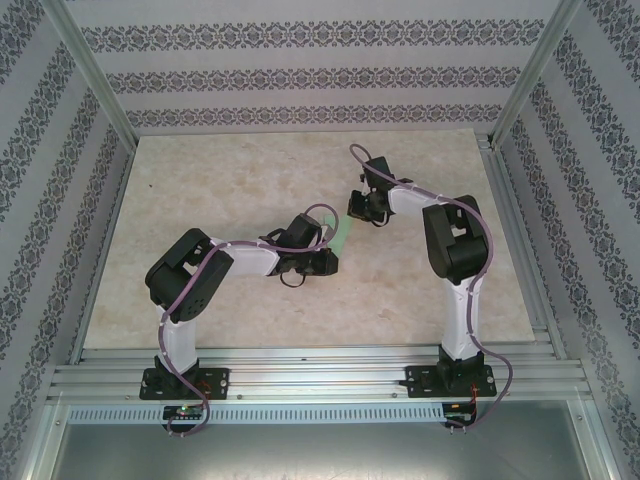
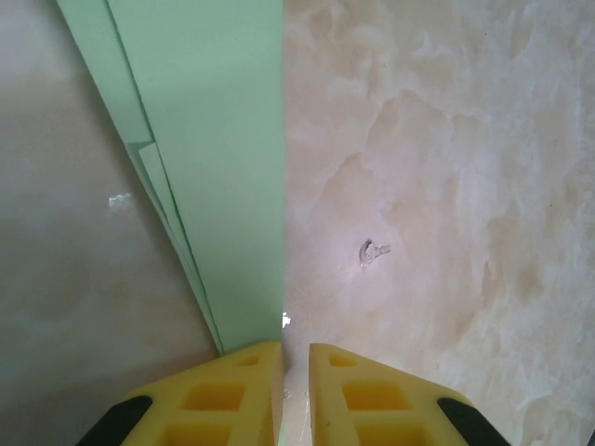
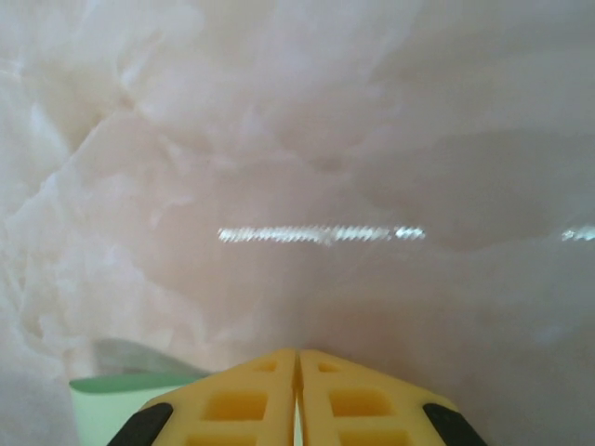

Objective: Fold a paper plane with a square sheet of paper (fold left side to right side)

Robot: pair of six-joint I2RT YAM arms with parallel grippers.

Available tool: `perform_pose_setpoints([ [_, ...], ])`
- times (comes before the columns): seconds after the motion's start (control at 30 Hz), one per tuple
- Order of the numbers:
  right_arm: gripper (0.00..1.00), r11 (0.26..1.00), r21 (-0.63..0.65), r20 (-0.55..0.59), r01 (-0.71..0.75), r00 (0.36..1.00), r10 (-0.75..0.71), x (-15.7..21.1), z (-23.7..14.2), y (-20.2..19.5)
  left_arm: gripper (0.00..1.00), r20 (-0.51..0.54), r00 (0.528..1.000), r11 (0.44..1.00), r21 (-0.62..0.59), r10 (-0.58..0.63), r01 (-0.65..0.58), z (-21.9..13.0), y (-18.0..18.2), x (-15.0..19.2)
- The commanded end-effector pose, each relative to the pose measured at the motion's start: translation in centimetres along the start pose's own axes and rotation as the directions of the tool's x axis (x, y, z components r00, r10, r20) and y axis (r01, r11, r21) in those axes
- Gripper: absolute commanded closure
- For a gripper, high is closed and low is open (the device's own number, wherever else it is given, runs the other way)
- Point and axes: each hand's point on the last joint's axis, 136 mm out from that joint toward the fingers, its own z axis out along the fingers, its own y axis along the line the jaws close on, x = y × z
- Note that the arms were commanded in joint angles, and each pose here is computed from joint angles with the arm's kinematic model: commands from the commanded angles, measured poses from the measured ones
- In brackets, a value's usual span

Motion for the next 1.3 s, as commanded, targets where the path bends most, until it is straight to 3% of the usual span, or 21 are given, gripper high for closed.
perform_pose_setpoints([
  [0.0, 0.89, 0.995, 0.098, 0.067, -0.013, 0.998, 0.006, -2.8, -0.1, -3.4, 0.82, -0.195, 0.979, 0.987, -0.158, -0.063, 0.032, 1.9, 5.1, 6.9],
  [0.13, 0.88, 0.995, 0.1, 0.091, -0.007, 0.996, -0.002, -4.2, -1.4, -3.3, 0.81, -0.179, 0.982, 0.99, -0.135, -0.052, 0.028, 1.5, 4.5, 6.5],
  [0.27, 0.81, 0.995, 0.099, 0.14, 0.015, 0.99, -0.029, -4.8, -4.8, -2.2, 0.7, -0.122, 0.992, 0.999, -0.046, 0.0, -0.006, -0.3, 1.4, 4.2],
  [0.5, 0.64, 0.988, 0.148, 0.192, 0.039, 0.979, -0.068, -1.7, -10.7, -0.1, 0.54, 0.056, 0.996, 0.994, 0.077, 0.068, -0.072, -7.8, -3.4, -1.2],
  [0.6, 0.6, 0.983, 0.174, 0.183, 0.054, 0.979, -0.086, 1.0, -11.5, 1.2, 0.49, 0.136, 0.991, 0.997, 0.075, 0.009, -0.019, -11.2, -1.9, -2.6],
  [0.73, 0.55, 0.966, 0.228, 0.15, 0.124, 0.976, -0.161, 4.7, -11.1, 4.1, 0.45, 0.208, 0.968, 0.99, 0.026, -0.138, 0.136, -14.4, 3.1, -3.3],
  [0.83, 0.49, 0.931, 0.302, 0.093, 0.204, 0.966, -0.241, 7.1, -9.8, 5.9, 0.44, 0.257, 0.937, 0.971, 0.013, -0.236, 0.241, -15.9, 6.4, -3.1],
  [1.0, 0.44, 0.866, 0.419, -0.004, 0.274, 0.954, -0.3, 9.5, -6.7, 6.1, 0.43, 0.288, 0.909, 0.951, 0.023, -0.302, 0.309, -16.5, 8.6, -2.6],
  [1.13, 0.46, 0.827, 0.477, -0.048, 0.297, 0.949, -0.312, 9.8, -5.2, 5.3, 0.43, 0.283, 0.91, 0.95, 0.02, -0.303, 0.311, -16.4, 8.8, -2.2],
  [1.27, 0.58, 0.805, 0.508, -0.066, 0.306, 0.946, -0.318, 9.8, -5.2, 4.4, 0.43, 0.283, 0.913, 0.954, 0.02, -0.293, 0.3, -16.5, 8.7, -2.2],
])
